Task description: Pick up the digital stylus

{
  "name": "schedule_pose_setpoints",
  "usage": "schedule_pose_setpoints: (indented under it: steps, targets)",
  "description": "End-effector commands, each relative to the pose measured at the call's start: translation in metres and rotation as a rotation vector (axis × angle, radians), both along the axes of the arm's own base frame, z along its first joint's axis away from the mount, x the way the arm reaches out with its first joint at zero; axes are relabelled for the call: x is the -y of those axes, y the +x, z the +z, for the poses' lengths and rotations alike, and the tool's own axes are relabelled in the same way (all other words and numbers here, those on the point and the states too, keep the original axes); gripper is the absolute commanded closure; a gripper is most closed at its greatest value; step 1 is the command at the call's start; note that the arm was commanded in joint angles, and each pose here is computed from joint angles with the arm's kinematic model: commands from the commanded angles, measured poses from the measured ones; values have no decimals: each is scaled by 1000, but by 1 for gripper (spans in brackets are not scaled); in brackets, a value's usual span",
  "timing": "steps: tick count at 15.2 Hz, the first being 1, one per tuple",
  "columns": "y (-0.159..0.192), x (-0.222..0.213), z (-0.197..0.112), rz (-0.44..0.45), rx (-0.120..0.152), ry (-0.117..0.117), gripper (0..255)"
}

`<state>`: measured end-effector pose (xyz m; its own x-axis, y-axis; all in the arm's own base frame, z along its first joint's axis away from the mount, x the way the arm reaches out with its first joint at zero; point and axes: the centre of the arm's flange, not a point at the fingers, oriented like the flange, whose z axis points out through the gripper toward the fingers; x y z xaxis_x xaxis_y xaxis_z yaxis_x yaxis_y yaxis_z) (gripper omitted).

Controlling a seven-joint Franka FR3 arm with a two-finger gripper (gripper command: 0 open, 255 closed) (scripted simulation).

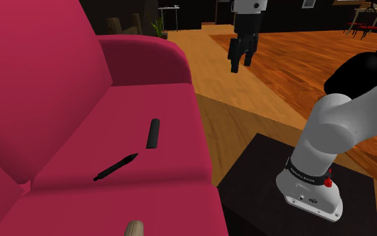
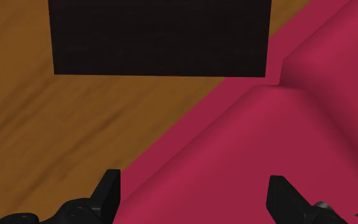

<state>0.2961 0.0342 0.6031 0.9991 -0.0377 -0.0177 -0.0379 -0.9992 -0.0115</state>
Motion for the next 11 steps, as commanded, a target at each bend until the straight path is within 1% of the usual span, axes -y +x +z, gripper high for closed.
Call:
schedule_pose_setpoints:
  steps: [1, 6, 11]
  targets:
    - [0, 0, 0, 0, 0, 0, 0]
    - [57, -25, -26, 174, -8, 5, 0]
    - [109, -59, -51, 348, -15, 10, 0]
